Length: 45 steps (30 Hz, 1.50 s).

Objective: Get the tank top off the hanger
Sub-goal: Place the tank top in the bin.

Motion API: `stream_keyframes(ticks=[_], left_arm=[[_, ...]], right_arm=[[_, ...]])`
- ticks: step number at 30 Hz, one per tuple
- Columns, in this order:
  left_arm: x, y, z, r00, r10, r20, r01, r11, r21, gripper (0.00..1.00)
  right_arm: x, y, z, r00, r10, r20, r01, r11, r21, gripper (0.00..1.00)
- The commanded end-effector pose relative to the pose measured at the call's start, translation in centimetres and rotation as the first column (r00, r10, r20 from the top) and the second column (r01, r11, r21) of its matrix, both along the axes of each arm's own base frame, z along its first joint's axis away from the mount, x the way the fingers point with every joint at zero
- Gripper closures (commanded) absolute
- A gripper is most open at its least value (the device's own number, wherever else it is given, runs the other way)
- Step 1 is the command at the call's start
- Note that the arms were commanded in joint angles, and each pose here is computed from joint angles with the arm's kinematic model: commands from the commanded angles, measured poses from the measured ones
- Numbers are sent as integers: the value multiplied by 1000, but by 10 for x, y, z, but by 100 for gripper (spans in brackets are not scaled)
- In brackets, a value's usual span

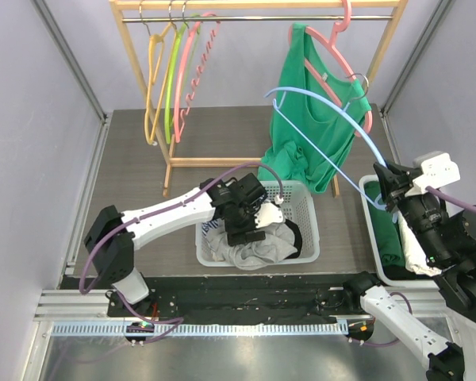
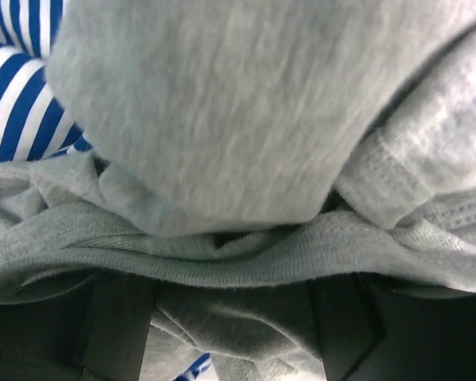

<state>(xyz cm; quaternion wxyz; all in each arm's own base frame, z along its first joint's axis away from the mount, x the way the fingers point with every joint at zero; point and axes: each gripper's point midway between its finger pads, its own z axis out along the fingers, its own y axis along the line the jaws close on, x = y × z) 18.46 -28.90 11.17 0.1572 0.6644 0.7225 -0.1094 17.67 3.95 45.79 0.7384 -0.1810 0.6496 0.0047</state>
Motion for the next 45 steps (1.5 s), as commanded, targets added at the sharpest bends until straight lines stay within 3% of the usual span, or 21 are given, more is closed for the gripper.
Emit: stream_keyframes(ticks=[1,7,15,17,20,25,36,40,45], left_arm=[[-4,-32,-16,999,-12,-50,10,999,-51,26],[28,-64,-38,998,58,-6,-58,998,-12,23],[4,-33,-76,997,46,-66,-43,998,52,22],[2,-26,-72,998,46,-53,-44,998,50,18],[1,-16,-67,999,38,-18,-37,998,47,1],[4,-1,-57,999,28,42,-30,999,45,0],[17,-4,82,979,131,158,-113,986,-120,0],[18,-13,158,966,154,207,-94,957,-276,0],[29,-3,213,928,215,304,-100,930,-354,0]], right_arm=[[7,-2,28,995,-30,92,24,998,63,99],[13,5,20,998,-12,55,8,998,70,99],[11,13,23,998,30,52,-35,995,89,99],[12,16,25,998,44,49,-48,994,97,99],[13,20,28,997,58,42,-62,992,106,99],[23,31,25,996,89,-6,-88,991,99,99],[54,38,40,998,49,-45,-46,997,61,99],[65,46,49,998,61,-28,-60,997,51,99],[74,56,60,995,95,-13,-94,995,37,99]])
